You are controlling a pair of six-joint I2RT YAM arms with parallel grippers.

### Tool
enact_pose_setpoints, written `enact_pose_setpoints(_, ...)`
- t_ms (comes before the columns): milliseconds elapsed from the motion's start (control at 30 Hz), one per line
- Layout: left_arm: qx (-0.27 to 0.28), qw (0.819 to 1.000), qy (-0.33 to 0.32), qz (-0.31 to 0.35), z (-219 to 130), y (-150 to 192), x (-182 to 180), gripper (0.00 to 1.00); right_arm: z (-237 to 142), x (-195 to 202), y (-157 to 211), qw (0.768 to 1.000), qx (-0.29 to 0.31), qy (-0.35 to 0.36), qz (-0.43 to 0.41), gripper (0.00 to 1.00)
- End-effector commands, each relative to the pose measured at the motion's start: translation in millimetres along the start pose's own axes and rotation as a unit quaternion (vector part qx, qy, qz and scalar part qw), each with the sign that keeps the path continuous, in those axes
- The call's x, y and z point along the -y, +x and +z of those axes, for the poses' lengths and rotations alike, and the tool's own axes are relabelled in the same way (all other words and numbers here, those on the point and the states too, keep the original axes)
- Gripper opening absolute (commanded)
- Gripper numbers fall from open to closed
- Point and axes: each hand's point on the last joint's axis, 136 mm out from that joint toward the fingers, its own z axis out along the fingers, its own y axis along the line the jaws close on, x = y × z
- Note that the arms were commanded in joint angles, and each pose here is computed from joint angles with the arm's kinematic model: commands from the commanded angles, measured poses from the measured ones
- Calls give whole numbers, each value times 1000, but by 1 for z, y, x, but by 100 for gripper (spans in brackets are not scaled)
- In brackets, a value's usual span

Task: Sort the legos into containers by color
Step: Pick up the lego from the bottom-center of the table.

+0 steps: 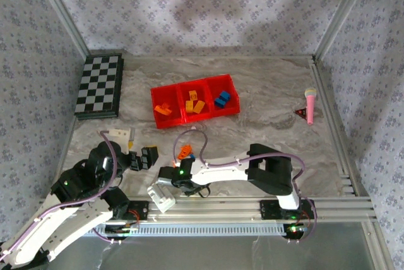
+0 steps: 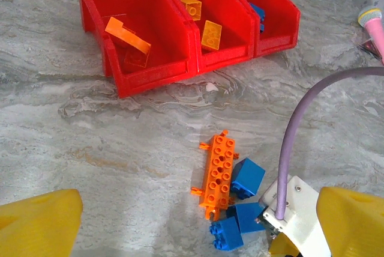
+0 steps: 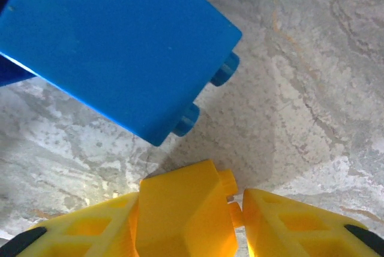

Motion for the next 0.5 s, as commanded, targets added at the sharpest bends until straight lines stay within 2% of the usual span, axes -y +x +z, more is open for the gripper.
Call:
enact_pose_setpoints(0, 2, 1000, -2, -4, -1, 1, -2, 100, 12, 22, 8, 998, -20, 60, -4, 44)
enact_pose_setpoints(200, 2, 1000, -3, -3, -1, 1, -2, 100, 7, 27, 6, 998, -15, 68, -10, 32)
enact_pose_setpoints(467, 1, 1000, -4, -3, 0, 1, -2, 100, -28, 43, -14, 996, 21, 84, -24, 27)
